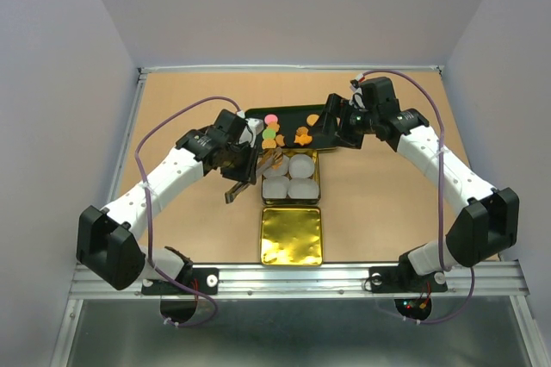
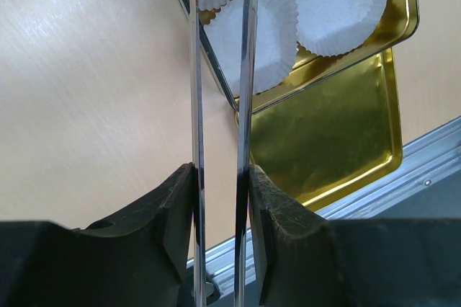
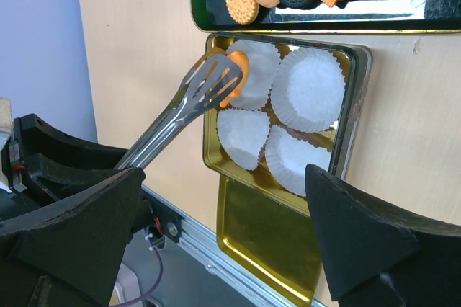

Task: Pack the cookies

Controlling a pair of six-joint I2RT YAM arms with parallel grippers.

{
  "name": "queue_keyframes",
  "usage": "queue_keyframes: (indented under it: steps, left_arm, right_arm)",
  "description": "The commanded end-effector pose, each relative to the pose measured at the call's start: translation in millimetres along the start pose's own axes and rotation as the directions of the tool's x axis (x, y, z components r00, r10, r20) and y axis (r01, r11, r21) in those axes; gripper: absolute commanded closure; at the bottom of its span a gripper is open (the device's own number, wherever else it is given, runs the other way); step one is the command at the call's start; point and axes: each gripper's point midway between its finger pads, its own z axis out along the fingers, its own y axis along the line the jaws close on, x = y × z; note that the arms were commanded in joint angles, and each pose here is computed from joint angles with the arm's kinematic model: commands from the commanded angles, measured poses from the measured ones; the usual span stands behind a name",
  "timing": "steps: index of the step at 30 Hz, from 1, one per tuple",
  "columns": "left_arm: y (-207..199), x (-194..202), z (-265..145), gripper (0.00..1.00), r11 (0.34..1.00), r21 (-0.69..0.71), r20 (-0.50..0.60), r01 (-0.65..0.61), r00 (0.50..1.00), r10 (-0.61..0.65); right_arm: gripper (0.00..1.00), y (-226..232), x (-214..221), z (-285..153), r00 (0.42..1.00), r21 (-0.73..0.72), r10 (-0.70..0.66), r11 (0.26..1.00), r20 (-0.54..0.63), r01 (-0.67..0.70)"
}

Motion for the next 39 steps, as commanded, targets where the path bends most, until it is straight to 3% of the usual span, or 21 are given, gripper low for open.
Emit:
queue_keyframes:
  steps: [1, 8, 20, 39]
  left_arm:
    - [-1.9, -4.1, 0.0, 0.73, 1.0, 0.001, 0.03, -0.018, 0.999, 0.018]
    - [0.2, -4.6, 0.1, 0.69, 1.0, -0.013, 0.037, -0.017, 0.999, 0.018]
    - [0.6, -6.9, 0.2, 0.52, 1.0, -0.017, 0.041, -0.022, 0.999, 0.023]
    - [-3.5, -20.8, -5.6, 0.51, 0.999, -0.013, 0.069, -0.029, 0.997, 0.03]
  right_arm:
    - [0.0, 0.5, -1.6, -5.9, 1.0, -0.004, -0.008, 1.0, 0.029, 0.008]
    - [0.0, -0.1, -1.4, -4.7, 1.0, -0.005, -0.004, 1.0, 0.025, 0.004]
    - [0.0, -0.1, -2.0, -3.8, 1.0, -0.003, -0.008, 1.0, 0.025, 0.008]
    - [0.0, -1.3, -2.4, -1.9, 1.0, -0.001, -0.005, 1.0, 0.021, 0.005]
